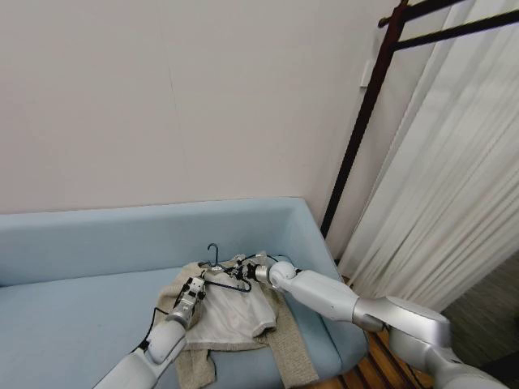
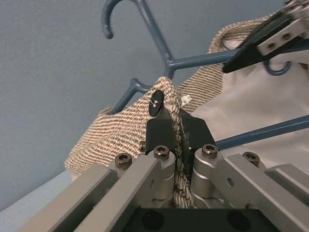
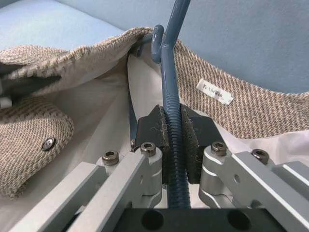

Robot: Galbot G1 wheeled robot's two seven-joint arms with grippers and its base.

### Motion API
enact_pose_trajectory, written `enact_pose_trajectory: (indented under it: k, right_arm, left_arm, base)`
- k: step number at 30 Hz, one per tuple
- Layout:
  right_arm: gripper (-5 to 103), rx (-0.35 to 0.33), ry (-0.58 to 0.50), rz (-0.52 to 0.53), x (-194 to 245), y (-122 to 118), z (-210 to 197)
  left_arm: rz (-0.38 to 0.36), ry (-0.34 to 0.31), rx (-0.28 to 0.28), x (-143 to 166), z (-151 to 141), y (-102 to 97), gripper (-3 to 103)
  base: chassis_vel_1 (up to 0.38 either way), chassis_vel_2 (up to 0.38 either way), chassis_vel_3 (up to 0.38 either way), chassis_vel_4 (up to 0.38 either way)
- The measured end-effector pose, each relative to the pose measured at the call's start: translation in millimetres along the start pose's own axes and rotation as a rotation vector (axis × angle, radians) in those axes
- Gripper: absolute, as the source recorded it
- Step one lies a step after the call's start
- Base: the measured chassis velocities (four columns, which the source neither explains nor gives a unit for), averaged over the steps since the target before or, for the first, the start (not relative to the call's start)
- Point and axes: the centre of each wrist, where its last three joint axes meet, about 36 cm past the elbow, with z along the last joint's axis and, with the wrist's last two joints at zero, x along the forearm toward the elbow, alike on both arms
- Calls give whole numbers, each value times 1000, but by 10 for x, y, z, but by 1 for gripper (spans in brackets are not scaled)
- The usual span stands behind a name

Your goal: Pick up the clothes from the sofa and hang them on the clothes hanger.

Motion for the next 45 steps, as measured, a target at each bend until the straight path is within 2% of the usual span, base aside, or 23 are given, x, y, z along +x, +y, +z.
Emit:
enact_pose_trajectory:
  k: [5,13,18,19,23,26,29,30,31,34,35,38,41,43,44,45]
  right_arm:
    - [8,11,20,-10,-159,-79,-16]
    - [8,58,35,-14,-402,-52,-96]
    - [8,185,38,-21,-533,-24,-136]
    - [8,185,38,-21,-533,-24,-136]
    - [8,272,38,-21,-647,18,-168]
    - [8,312,39,4,-719,23,-177]
    - [8,334,32,63,-788,78,-117]
    - [8,334,32,63,-788,78,-117]
    - [4,338,27,85,-794,103,-102]
    - [15,336,17,163,-756,125,-65]
    - [15,336,17,163,-756,125,-65]
    - [31,332,-1,236,-675,81,-59]
    - [36,331,-11,260,-613,49,-66]
    - [47,316,-27,300,-533,36,-85]
    - [57,265,-20,380,-348,-24,-99]
    - [63,247,-15,401,-286,-59,-108]
  left_arm:
    - [1,-11,0,12,-19,-48,2]
    - [-1,-56,0,88,-188,-14,2]
    - [-7,-75,-5,60,-284,22,2]
    - [-7,-75,-5,60,-284,22,2]
    - [1,-62,-6,16,-251,-9,2]
    - [13,-37,0,-5,-202,-47,2]
    - [28,21,18,-78,-86,-86,2]
    - [28,21,18,-78,-86,-86,2]
    - [32,37,22,-103,-55,-86,2]
    - [53,84,38,-163,11,-79,2]
    - [53,84,38,-163,11,-79,2]
    - [78,119,50,-199,20,-74,2]
    - [90,130,53,-202,12,-84,2]
    - [100,134,52,-201,7,-93,2]
    - [123,145,48,-175,19,-98,2]
    - [129,149,46,-160,32,-96,2]
  base:
    - [0,0,0,0]
    - [0,0,0,0]
    - [0,0,0,0]
    - [0,0,0,0]
    - [0,0,0,0]
    - [0,0,0,0]
    - [0,0,0,0]
    - [0,0,0,0]
    - [0,0,0,0]
    - [0,0,0,0]
    - [0,0,0,0]
    - [0,0,0,0]
    - [0,0,0,0]
    - [0,0,0,0]
    - [0,0,0,0]
    - [0,0,0,0]
